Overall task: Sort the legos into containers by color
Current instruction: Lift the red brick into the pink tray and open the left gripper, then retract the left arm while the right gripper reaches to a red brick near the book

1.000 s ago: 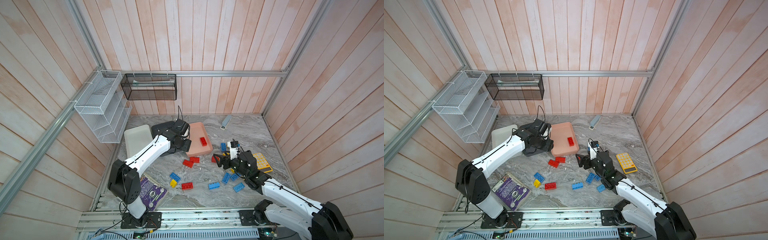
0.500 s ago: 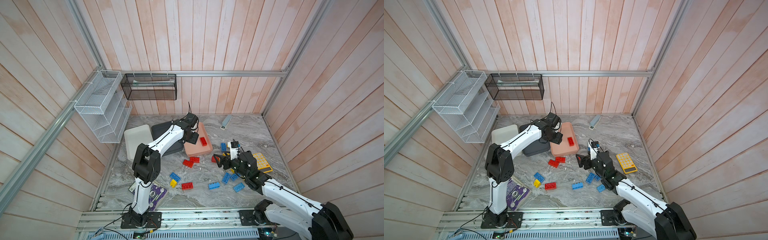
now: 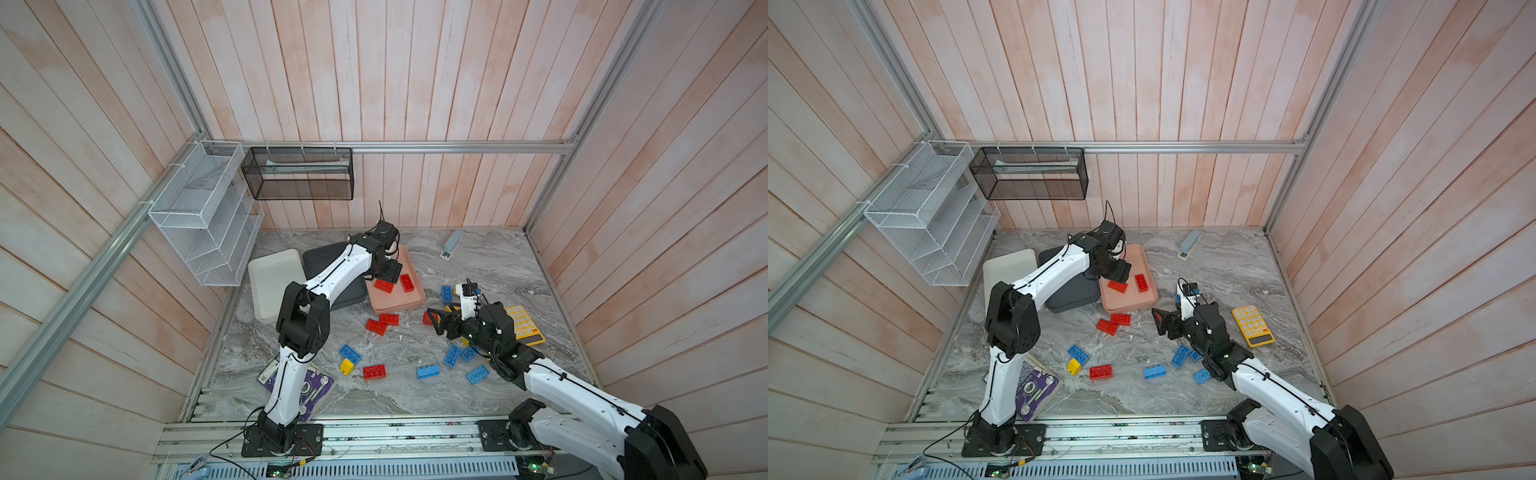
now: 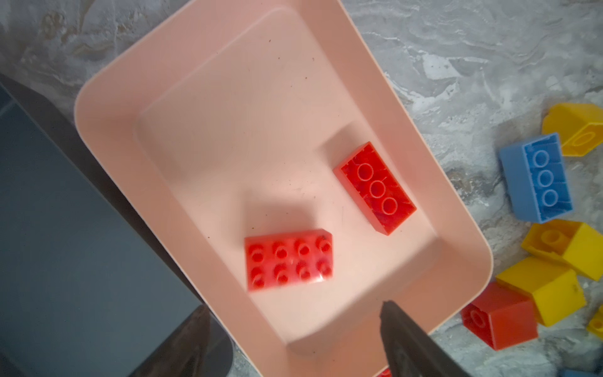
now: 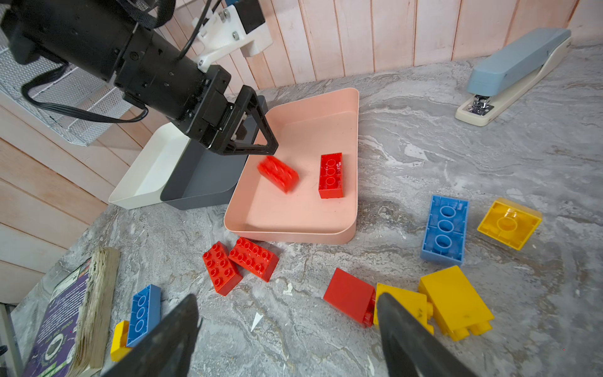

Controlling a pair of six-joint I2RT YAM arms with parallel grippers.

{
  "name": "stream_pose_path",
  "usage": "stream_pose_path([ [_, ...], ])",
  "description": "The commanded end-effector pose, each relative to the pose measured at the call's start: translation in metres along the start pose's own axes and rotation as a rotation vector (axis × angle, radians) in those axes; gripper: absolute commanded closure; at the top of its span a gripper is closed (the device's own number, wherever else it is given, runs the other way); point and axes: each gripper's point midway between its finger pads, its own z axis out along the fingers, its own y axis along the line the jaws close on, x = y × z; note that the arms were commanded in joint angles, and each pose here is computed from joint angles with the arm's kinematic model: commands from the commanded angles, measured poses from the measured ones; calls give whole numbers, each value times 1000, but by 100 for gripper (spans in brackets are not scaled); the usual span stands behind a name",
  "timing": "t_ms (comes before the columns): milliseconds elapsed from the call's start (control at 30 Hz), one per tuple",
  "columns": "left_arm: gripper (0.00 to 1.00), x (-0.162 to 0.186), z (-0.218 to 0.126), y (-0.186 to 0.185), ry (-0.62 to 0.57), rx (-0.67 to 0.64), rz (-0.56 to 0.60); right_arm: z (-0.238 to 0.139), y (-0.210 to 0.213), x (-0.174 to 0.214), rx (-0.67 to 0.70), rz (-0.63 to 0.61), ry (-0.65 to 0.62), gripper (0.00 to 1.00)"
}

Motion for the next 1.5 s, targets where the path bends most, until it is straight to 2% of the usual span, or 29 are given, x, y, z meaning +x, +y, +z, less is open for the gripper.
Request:
stream_pose_path([
  [0, 9, -10, -20, 3, -34, -11, 0, -2, -1, -2, 3, -4, 2, 14],
  [333, 5, -18, -95, -2, -193, 26, -25, -6, 7, -12, 16, -58, 36, 15],
  [500, 0, -7, -148, 0, -289, 42, -28, -7, 48, -5, -43, -173, 105, 16],
  [700, 0, 25, -207, 1, -447, 84, -44, -6, 77, 21, -63, -228, 249, 16],
  [933, 0, 85, -227, 15, -579, 87, -96, -14, 97, 82, -49, -327, 491, 16],
  [1133, 0, 123, -244, 32, -694, 50, -147, -17, 123, 143, -107, -458, 691, 17],
  [1267, 0, 140, -263, 41, -760, 30, -173, -11, 139, 166, -162, -505, 747, 18],
  [1467, 0, 162, -281, 51, -871, 32, -225, 12, 145, 181, -146, -570, 779, 20],
])
